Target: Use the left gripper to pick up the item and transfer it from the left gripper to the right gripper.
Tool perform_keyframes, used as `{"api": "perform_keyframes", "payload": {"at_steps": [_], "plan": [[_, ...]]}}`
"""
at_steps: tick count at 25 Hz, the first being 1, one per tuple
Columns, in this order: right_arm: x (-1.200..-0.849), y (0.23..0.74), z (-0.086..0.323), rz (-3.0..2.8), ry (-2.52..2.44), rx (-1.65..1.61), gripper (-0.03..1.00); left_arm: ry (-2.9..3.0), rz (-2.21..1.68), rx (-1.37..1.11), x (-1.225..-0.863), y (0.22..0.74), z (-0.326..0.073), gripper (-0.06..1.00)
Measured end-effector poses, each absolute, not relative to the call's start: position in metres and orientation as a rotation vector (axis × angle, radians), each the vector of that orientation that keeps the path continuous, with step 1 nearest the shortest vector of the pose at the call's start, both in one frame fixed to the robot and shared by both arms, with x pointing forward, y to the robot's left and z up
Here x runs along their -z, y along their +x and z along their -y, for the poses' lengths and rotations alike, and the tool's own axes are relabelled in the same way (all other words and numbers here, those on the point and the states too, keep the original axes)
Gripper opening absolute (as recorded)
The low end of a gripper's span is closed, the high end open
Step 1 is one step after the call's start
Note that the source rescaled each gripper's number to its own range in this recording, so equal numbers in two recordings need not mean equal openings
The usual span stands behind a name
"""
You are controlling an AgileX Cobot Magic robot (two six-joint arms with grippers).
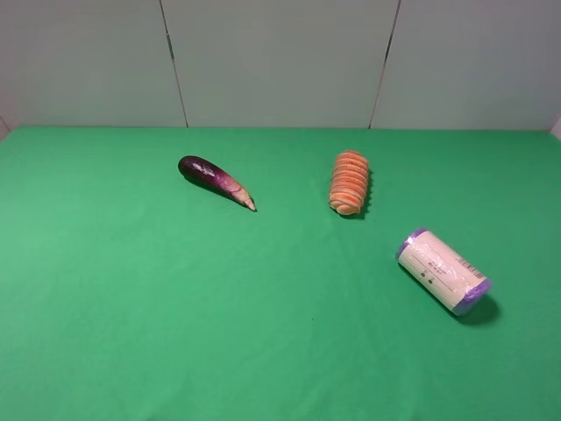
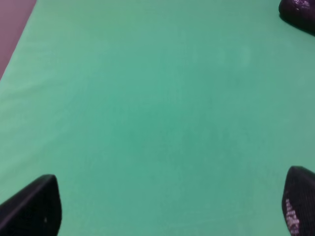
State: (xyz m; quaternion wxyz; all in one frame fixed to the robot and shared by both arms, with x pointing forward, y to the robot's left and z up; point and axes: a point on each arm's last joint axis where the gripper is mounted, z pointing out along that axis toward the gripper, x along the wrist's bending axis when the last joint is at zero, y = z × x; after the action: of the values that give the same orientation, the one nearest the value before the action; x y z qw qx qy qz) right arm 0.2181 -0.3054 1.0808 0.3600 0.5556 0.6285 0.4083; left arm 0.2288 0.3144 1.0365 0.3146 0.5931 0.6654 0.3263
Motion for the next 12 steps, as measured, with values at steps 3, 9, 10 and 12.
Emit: {"api": "perform_keyframes", "payload": {"at_steps": [3,9,10,12], "plan": [[-1.068,0.224,0.303,-1.637,1.444,-1.059,1.0,1.563,-1.753,-0.86,-1.037,0.229,-0.314,0.7],[-1.055,0.234,0.301,-1.646,1.449,-1.063,1.0,1.562,-1.754,-0.86,-1.037,0.229,-0.314,0.7],[-1.055,0.234,0.301,-1.645,1.448,-1.064,1.0,1.562,-1.754,-0.86,-1.037,0.229,-0.314,0.7],[-1.055,0.234,0.301,-1.644,1.447,-1.066,1.0,1.562,-1.754,-0.86,-1.037,0.229,-0.314,0.7]]}}
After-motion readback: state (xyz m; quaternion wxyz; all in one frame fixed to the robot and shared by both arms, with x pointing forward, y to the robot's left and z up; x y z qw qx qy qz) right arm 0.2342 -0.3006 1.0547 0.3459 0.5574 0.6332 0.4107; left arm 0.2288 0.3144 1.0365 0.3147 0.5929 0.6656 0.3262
